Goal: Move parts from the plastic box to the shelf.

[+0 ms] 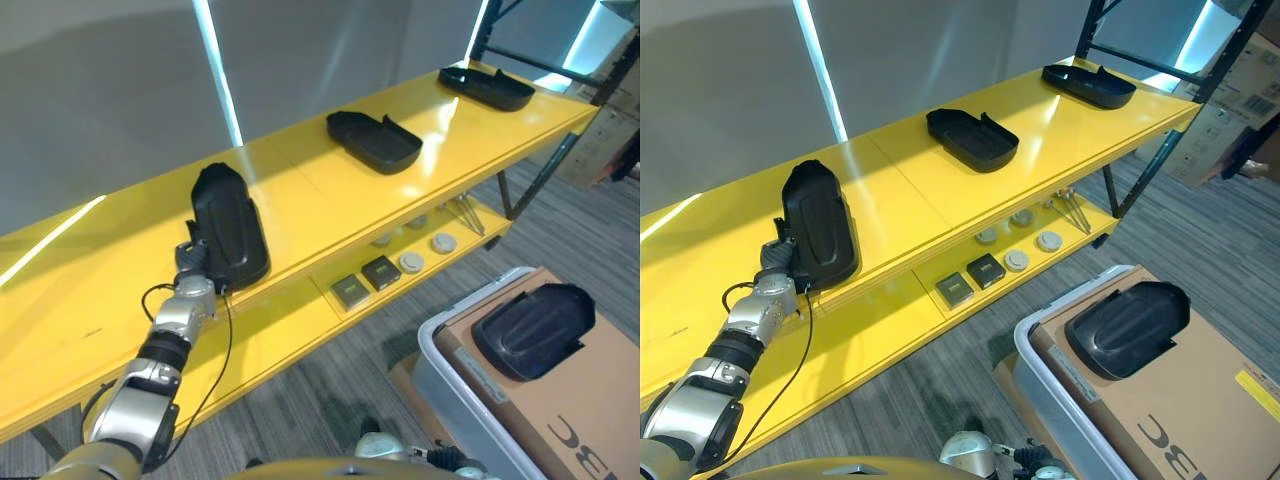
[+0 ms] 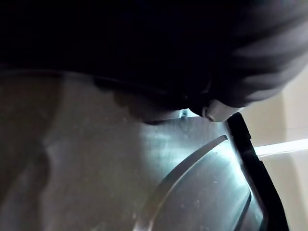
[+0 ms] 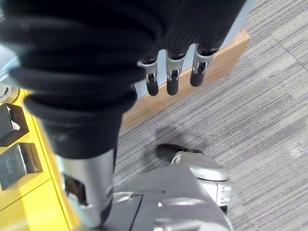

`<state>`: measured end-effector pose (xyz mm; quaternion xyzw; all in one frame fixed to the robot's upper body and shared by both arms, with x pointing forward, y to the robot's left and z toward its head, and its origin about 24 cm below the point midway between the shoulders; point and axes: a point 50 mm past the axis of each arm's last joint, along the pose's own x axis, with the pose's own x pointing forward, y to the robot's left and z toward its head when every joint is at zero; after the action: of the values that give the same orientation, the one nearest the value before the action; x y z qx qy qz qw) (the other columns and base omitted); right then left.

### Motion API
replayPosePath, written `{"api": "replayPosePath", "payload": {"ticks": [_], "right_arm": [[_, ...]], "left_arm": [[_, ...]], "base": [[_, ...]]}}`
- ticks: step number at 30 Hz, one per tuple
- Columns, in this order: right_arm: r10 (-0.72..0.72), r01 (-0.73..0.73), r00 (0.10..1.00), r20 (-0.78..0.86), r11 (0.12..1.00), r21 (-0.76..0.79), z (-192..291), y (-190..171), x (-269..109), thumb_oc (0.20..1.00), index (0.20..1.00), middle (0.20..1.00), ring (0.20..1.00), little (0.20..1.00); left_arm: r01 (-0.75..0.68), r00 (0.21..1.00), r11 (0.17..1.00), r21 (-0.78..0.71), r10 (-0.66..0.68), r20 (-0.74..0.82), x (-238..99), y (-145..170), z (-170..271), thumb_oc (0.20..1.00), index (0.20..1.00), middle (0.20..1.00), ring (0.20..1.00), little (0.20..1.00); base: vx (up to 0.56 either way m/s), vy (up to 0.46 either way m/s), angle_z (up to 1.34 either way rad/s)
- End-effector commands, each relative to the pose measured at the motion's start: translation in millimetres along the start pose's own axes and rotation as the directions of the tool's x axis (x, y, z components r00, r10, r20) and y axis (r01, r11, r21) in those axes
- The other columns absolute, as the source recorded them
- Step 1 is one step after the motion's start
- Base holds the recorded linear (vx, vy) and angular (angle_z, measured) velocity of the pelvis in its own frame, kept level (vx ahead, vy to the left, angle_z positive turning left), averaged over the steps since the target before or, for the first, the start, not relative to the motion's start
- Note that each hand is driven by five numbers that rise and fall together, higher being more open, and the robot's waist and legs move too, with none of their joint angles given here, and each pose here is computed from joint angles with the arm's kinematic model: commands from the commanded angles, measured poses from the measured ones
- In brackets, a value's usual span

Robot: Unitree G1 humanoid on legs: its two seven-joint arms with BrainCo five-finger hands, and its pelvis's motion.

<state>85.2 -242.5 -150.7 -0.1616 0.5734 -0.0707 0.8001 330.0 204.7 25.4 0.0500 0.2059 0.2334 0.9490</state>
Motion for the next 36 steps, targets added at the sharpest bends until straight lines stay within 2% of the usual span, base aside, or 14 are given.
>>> {"api": "replayPosePath", "payload": {"ticks": [1, 20, 22, 31, 34, 36], "right_arm": [[0.031, -0.032, 0.999, -0.015, 0.997, -0.076, -3, 8, 0, 1.000, 1.000, 1.000, 1.000, 1.000], [0.049, -0.050, 0.999, -0.011, 0.992, -0.119, -5, 13, 0, 1.000, 1.000, 1.000, 1.000, 1.000], [0.059, -0.059, 0.998, -0.003, 0.992, -0.113, -4, 14, 0, 1.000, 1.000, 1.000, 1.000, 1.000], [0.119, -0.110, 0.986, 0.116, 0.991, -0.083, 13, 20, -2, 1.000, 1.000, 1.000, 1.000, 1.000], [0.079, -0.067, 0.977, 0.198, 0.995, -0.070, 22, 17, -4, 1.000, 1.000, 1.000, 1.000, 1.000], [0.137, -0.131, 0.967, 0.215, 0.991, -0.042, 28, 20, -5, 1.000, 1.000, 1.000, 1.000, 1.000]], "left_arm": [[-0.053, 0.995, 0.998, 0.021, 0.051, 0.082, 10, -1, 33, 0.200, 0.200, 0.200, 0.200, 0.200], [-0.081, 0.997, 0.994, 0.075, 0.081, -0.001, 11, -10, 19, 0.200, 0.200, 0.200, 0.200, 0.200], [-0.075, 0.997, 0.994, 0.079, 0.076, -0.014, 12, -11, 18, 1.000, 1.000, 1.000, 1.000, 1.000], [-0.085, 0.996, 0.993, 0.084, 0.087, -0.024, 12, -10, 13, 1.000, 1.000, 1.000, 1.000, 1.000], [-0.088, 0.996, 0.992, 0.085, 0.090, -0.023, 13, -8, 13, 1.000, 1.000, 1.000, 1.000, 1.000], [-0.097, 0.995, 0.992, 0.079, 0.099, -0.021, 13, -6, 12, 1.000, 1.000, 1.000, 1.000, 1.000]], "base": [[0.00, -0.014, -0.03], [0.00, -0.004, -0.02], [0.00, 0.000, 0.00], [0.00, 0.000, 0.00], [0.00, 0.000, 0.00], [0.00, 0.015, -0.02]]}}
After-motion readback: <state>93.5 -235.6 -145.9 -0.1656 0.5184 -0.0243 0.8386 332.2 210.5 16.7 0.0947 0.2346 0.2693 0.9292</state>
